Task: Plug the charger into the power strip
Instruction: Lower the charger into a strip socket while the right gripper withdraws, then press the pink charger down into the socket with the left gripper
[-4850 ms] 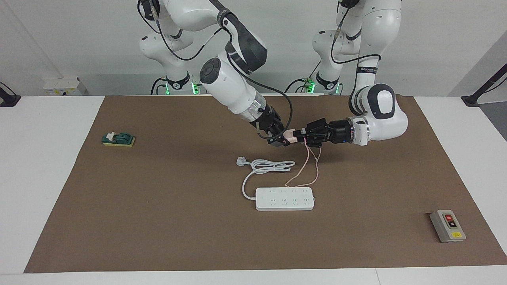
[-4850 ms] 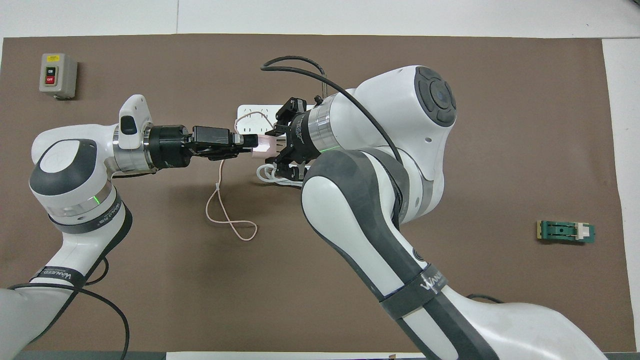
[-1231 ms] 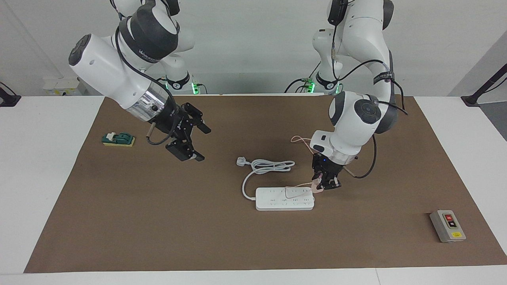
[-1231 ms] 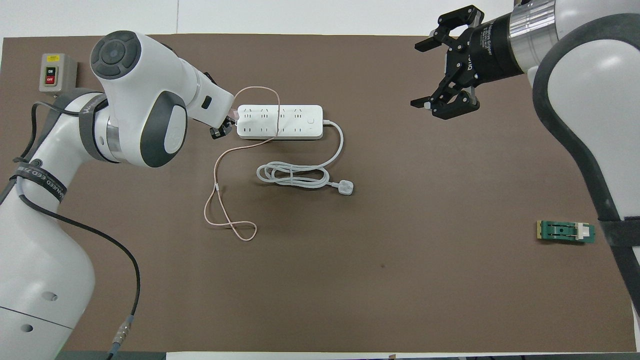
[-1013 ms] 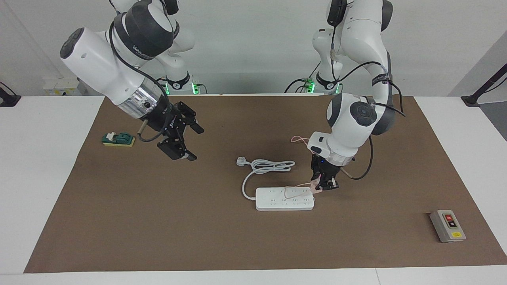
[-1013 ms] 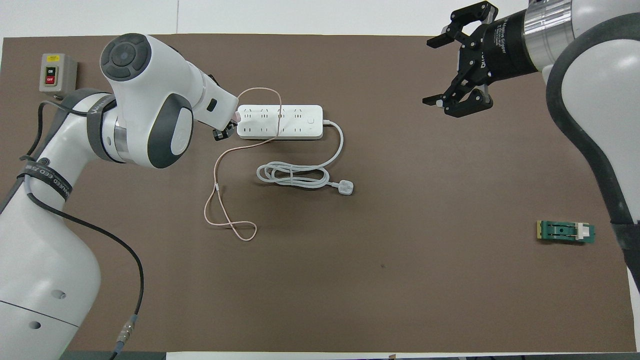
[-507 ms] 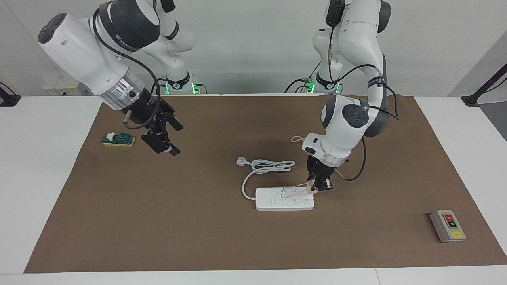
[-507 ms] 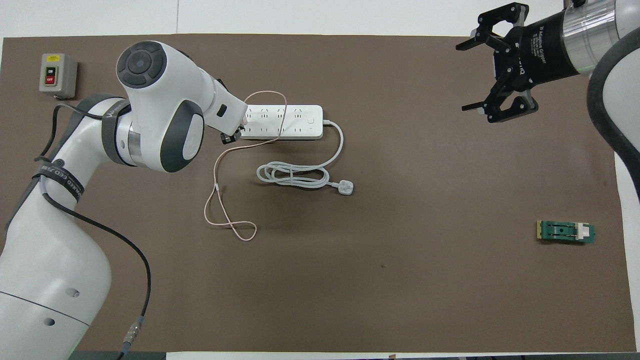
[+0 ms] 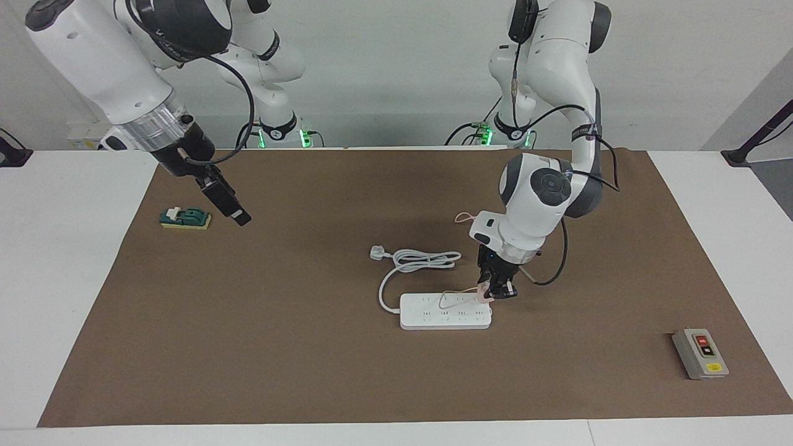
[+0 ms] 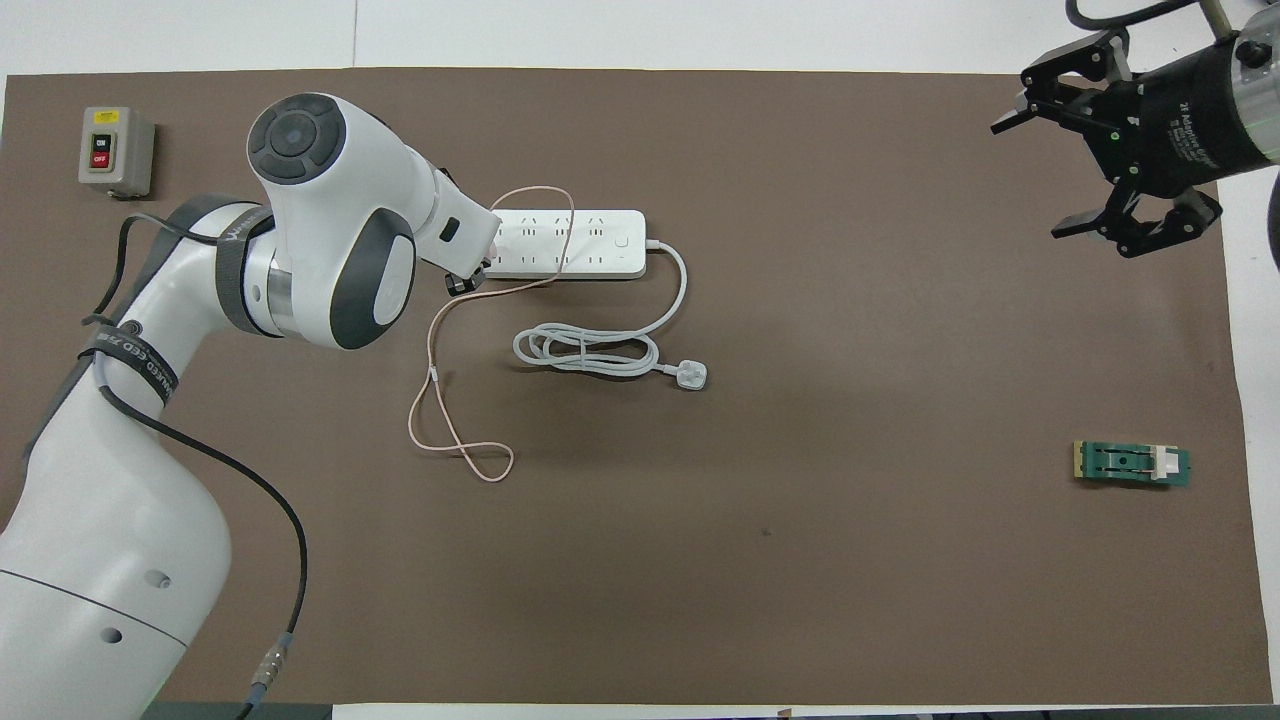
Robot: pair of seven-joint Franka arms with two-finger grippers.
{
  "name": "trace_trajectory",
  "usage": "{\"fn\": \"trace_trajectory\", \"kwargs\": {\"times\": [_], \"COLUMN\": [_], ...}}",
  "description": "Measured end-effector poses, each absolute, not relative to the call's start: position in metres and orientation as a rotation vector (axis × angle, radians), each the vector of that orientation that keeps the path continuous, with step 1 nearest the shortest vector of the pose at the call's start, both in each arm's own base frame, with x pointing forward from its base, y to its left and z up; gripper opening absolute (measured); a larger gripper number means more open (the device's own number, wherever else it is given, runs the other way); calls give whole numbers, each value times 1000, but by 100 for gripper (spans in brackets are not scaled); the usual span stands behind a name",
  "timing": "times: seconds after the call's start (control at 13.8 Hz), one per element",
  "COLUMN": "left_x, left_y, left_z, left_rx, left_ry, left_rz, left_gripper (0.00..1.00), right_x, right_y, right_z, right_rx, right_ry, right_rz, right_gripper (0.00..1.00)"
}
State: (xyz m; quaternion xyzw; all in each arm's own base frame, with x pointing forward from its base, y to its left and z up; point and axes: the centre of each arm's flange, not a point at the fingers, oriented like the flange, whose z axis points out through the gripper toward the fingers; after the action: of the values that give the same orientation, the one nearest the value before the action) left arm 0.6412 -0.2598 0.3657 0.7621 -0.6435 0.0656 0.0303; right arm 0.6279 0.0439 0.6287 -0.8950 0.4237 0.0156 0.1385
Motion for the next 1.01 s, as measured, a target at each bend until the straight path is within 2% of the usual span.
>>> {"fn": "trace_trajectory", "kwargs": {"times": [0.36,1.01], "left_x": [640,638], "left_y": [-266,-270], "left_z": [365,365], "left_rx": [2344,2336], "left_ry": [-1995,-2003], "left_rz": [223,225], "left_gripper": [34,34], "right_x": [616,590], "right_y": [27,9], "right_z": [634,637], "right_rx": [-2913,-3096], "right_ry": [750,361], "right_rz": [-38,113], "right_gripper": [100,100]}}
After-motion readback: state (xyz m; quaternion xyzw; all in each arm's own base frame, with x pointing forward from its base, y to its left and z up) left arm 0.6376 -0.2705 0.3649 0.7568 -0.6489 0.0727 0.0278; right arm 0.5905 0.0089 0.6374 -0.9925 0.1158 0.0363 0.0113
